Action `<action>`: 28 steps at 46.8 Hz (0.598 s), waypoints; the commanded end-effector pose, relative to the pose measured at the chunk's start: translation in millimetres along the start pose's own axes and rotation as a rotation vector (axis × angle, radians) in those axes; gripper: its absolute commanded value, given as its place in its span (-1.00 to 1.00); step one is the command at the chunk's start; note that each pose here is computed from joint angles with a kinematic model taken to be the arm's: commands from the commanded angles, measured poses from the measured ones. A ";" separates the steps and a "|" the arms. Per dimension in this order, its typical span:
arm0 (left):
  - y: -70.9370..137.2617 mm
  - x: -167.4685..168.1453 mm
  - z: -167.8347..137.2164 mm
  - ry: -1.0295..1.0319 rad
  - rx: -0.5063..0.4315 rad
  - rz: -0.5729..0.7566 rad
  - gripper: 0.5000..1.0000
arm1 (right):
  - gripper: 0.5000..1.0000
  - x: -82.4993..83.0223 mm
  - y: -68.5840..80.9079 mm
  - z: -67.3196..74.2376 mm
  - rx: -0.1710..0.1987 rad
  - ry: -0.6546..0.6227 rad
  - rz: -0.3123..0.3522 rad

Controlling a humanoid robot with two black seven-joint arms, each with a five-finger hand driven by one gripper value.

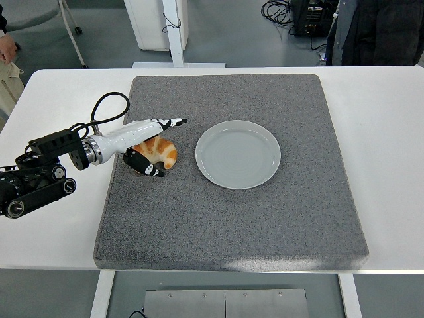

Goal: Place the bread on the plate

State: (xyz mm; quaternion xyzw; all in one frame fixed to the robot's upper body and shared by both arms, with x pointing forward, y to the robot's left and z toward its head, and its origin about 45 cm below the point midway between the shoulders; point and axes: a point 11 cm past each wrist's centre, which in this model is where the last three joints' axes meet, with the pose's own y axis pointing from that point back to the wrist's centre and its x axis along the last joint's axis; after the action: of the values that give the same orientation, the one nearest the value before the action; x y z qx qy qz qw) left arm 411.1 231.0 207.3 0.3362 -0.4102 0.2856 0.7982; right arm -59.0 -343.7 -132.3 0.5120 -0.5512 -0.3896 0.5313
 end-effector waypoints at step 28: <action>3.4 5.0 -12.1 0.024 0.039 0.020 0.97 | 1.00 0.0 0.0 0.0 0.000 0.000 0.000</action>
State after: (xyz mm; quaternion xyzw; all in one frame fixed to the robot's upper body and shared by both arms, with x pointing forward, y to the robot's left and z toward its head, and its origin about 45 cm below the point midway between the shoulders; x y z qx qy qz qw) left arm 416.0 240.9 207.1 0.3424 -0.3980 0.3033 0.7952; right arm -59.1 -343.6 -132.3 0.5120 -0.5512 -0.3896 0.5312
